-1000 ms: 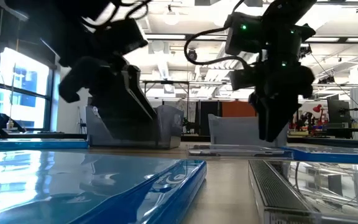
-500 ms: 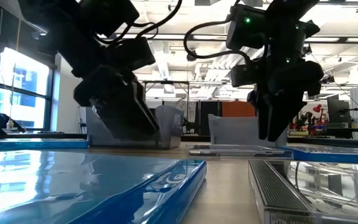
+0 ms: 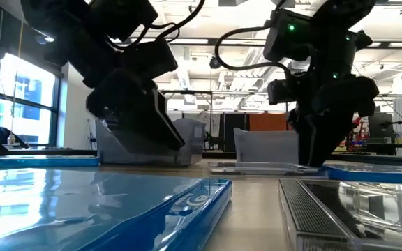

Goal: Pick & place jewel cases by type
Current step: Put the top black CD case into the left black bin

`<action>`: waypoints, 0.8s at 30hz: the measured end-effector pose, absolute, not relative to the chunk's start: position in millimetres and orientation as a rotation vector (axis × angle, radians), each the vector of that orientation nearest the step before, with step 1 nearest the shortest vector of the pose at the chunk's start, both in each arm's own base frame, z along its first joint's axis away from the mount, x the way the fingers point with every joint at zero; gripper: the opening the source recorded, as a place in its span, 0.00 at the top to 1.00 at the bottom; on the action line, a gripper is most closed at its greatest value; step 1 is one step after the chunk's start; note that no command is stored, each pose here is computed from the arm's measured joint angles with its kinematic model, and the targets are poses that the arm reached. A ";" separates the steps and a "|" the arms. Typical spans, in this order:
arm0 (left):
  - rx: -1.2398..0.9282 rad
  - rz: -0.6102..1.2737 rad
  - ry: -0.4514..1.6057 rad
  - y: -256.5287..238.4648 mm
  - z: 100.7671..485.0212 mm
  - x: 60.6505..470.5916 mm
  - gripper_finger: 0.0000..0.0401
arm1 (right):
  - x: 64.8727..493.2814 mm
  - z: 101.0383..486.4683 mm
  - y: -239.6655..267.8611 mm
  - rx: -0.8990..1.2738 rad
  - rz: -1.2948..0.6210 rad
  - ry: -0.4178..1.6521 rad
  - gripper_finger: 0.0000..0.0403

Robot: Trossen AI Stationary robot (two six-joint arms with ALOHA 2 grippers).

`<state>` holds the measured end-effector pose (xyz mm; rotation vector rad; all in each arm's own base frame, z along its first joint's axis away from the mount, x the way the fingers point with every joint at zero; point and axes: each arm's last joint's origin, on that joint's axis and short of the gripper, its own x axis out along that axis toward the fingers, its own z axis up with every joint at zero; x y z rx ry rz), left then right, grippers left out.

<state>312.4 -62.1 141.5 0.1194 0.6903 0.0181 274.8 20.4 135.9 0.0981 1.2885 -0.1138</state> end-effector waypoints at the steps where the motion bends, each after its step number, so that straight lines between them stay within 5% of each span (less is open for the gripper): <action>1: 0.148 0.033 0.689 -61.2 142.9 311.5 0.60 | 274.7 135.1 20.5 0.100 -0.110 1.293 0.40; 14: 0.278 0.122 0.839 -59.4 204.5 317.6 0.60 | 278.0 135.9 22.0 0.120 -0.077 1.261 0.40; 20: 0.162 -0.012 0.938 -75.8 195.8 307.1 0.60 | 278.8 135.9 23.4 0.118 -0.072 1.251 0.40; 24: 0.178 0.084 0.937 -92.1 188.1 296.3 0.60 | 279.6 136.2 23.6 0.118 -0.073 1.242 0.40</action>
